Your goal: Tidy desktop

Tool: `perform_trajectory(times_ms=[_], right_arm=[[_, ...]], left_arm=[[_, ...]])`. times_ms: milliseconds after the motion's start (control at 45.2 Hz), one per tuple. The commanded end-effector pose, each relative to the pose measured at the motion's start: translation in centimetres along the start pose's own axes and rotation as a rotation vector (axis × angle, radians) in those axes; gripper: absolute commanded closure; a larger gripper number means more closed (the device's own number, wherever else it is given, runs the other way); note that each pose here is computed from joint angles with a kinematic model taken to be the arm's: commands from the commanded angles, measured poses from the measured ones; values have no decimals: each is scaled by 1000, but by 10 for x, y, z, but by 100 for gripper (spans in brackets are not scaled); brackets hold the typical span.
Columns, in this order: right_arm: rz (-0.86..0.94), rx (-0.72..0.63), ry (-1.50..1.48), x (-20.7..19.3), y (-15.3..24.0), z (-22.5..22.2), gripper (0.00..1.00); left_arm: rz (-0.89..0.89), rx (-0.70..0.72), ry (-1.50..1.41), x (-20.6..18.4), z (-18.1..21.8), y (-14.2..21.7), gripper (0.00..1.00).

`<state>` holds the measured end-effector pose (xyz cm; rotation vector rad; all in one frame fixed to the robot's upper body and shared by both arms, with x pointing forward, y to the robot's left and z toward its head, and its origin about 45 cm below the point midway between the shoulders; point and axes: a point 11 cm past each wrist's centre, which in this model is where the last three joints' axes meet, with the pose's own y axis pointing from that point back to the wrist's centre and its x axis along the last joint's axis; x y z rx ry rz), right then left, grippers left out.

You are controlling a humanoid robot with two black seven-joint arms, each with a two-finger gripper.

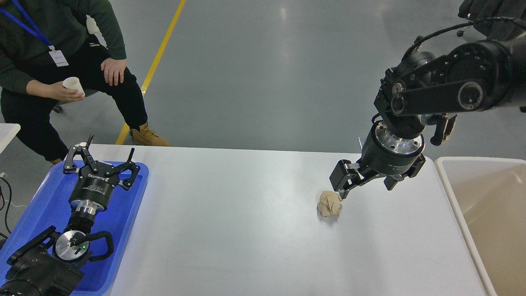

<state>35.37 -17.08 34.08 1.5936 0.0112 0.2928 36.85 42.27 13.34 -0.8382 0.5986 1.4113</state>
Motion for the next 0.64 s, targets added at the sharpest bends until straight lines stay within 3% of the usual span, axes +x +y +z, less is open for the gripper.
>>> perform_trajectory(times_ms=[0,620], right_arm=[[-8,-31,-34,3,30,17,0],[19,-61,-12,8,45,16,0]], left_arm=[[0,-2,1,0,0,0,1],[2,-7,2,0,1,0,1]])
